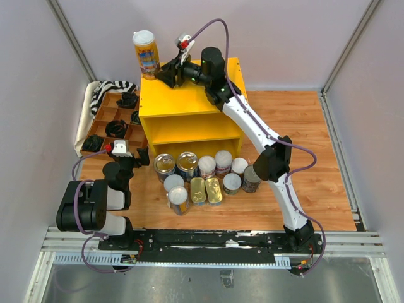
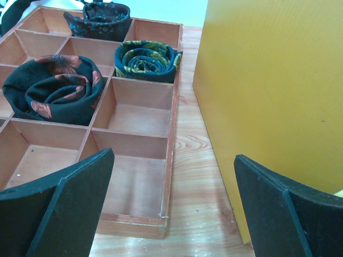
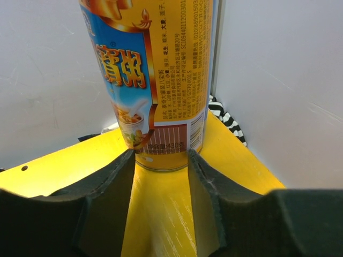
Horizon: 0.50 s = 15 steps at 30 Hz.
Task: Place and organize the canned foods onto the counter
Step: Place the canned food on the counter, then pick up the canned food from the center of the board.
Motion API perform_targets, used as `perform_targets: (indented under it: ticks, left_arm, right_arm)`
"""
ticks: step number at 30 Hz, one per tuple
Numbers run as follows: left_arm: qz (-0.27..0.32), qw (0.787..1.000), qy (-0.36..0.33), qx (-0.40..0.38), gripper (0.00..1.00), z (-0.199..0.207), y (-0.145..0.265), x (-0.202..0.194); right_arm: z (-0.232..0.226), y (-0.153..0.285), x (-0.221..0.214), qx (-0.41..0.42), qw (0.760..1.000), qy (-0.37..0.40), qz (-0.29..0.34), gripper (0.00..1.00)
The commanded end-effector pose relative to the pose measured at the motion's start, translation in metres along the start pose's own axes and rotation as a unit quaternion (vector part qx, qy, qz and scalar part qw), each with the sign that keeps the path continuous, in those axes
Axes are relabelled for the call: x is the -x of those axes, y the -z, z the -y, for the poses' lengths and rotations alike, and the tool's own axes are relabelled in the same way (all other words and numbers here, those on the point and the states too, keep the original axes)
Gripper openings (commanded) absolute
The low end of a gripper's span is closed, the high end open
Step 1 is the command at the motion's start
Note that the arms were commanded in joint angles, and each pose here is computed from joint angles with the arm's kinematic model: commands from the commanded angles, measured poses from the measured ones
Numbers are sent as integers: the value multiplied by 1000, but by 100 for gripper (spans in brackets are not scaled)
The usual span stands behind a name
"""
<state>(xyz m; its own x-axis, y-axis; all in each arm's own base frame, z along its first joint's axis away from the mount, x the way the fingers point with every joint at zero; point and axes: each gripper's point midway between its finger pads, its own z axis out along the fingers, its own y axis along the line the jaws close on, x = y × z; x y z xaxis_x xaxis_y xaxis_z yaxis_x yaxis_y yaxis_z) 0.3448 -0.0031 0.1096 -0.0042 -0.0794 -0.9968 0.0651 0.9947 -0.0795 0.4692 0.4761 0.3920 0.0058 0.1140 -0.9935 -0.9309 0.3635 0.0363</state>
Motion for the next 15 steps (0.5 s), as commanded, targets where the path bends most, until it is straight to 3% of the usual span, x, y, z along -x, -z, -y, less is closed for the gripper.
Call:
perform_targets:
  ticks: [1,9,13,15]
  left_arm:
    - [11,1000,-10,-5,100,1,-4,6]
    - [10,1000,-10,-5,100,1,-4,6]
    - [10,1000,-10,-4,100,1,-4,6]
    - [10,1000,-10,-4,100,1,-4,6]
  right_arm:
    - [-16,-3,17,6,1000,15,22,49]
    - [-23,26,46,-4,999,22,30,91]
    - [-22,56,67,-17,999,17,47,100]
    - [-24,75,82,-26,997,24,61,99]
